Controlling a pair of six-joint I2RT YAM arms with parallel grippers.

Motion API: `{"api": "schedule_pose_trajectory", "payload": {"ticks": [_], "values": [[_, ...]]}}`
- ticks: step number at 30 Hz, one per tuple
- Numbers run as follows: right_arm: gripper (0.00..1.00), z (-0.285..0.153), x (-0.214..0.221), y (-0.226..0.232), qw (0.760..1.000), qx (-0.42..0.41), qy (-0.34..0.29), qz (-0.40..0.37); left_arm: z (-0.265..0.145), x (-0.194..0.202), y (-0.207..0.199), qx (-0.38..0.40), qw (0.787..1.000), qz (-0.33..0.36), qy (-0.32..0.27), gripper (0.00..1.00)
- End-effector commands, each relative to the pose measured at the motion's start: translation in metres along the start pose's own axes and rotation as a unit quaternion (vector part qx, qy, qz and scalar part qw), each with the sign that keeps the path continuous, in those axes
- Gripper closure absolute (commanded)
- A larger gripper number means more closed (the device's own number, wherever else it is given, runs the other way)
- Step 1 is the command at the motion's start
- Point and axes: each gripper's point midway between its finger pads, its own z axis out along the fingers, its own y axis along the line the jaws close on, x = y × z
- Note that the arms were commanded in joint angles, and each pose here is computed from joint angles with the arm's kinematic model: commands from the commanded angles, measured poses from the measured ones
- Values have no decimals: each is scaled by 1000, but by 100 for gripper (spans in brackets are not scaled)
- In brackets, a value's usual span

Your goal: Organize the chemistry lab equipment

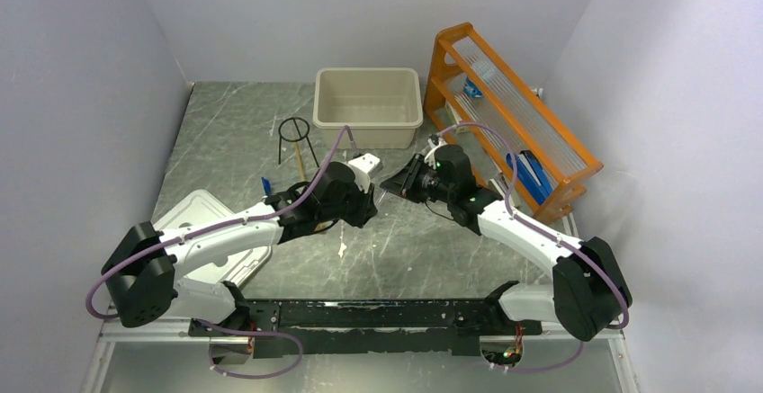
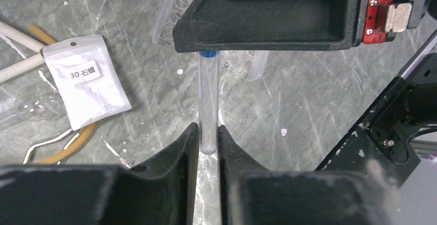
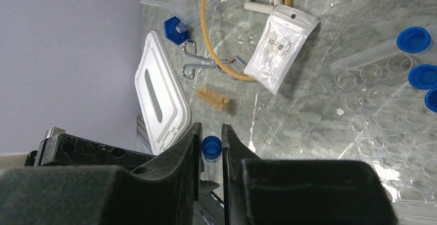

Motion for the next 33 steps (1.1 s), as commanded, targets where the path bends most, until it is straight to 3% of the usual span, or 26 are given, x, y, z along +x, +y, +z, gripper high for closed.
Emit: {"api": "schedule_pose_trajectory", "payload": {"ticks": [1,6,10,18,27,33], "values": [[84,-5,-4,5,1000,-13,-9,-12,0,-5,6,-22,1000,-3,-10,72],[85,-14,-22,-3,997,24,-52,-57,-13,-19,12,-40,998,-12,-44,45],[85,-28,-43,-24,983,97,-97,-119,-28,-35,16,-58,996,-13,-71,36],[86,-63,-65,-54,925,232,-178,-241,-66,-74,29,-109,986,-5,-128,33],[87,-71,-69,-50,864,286,-262,-323,-78,-84,36,-134,982,13,-136,33],[89,-67,-65,-55,857,256,-294,-338,-70,-78,32,-119,985,14,-127,33]]}}
